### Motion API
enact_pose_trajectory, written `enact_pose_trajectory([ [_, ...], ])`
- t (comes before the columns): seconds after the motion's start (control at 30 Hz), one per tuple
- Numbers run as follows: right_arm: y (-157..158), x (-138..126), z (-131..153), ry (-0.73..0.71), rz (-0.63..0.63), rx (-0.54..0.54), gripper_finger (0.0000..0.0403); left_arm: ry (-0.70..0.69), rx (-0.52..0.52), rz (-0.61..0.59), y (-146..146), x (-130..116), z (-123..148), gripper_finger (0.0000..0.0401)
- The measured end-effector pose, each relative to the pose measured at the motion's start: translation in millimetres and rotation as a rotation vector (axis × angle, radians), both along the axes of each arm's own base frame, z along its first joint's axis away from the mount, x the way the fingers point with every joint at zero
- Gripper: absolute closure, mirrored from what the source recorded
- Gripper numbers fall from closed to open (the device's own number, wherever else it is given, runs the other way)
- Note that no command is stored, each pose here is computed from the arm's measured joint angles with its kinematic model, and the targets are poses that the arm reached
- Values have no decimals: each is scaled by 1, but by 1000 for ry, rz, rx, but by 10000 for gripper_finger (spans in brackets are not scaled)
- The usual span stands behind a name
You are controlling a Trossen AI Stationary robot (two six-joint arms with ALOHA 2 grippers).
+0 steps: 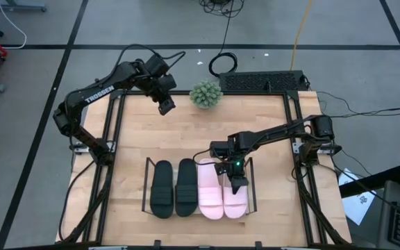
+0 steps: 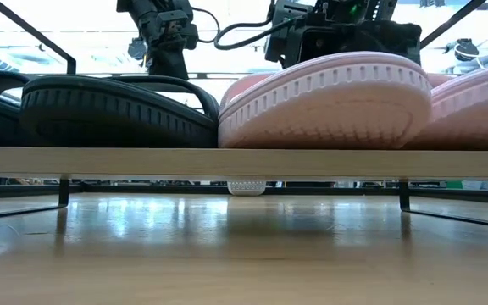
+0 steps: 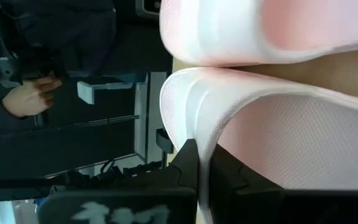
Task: Pick and place slides into the shelf
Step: Put the left pink slipper on the shelf
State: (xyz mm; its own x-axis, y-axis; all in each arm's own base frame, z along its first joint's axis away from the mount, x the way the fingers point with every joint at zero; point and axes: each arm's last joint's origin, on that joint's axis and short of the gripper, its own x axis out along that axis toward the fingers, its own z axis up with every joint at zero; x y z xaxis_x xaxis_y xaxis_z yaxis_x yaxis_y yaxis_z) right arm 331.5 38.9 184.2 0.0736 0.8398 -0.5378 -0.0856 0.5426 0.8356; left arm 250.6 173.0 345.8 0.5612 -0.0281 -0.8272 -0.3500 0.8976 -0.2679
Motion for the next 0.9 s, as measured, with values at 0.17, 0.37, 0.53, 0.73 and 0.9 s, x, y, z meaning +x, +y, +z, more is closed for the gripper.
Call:
enact_pose_trajectory([
  [0.17, 6, -1, 0, 4, 18, 8, 403, 0, 0, 0, 0, 0, 0, 297],
  [0.37, 7, -1, 0, -3, 21, 6, 403, 0, 0, 0, 0, 0, 0, 297],
  [0.53, 7, 0, 0, -7, 23, 6, 403, 1, -2, 2, 0, 0, 0, 297],
  [0.73, 5, 1, 0, -22, 16, 4, 400, 1, -3, 3, 0, 0, 0, 297],
  [0.9, 5, 1, 0, -32, 21, 2, 397, 1, -2, 3, 0, 0, 0, 297],
])
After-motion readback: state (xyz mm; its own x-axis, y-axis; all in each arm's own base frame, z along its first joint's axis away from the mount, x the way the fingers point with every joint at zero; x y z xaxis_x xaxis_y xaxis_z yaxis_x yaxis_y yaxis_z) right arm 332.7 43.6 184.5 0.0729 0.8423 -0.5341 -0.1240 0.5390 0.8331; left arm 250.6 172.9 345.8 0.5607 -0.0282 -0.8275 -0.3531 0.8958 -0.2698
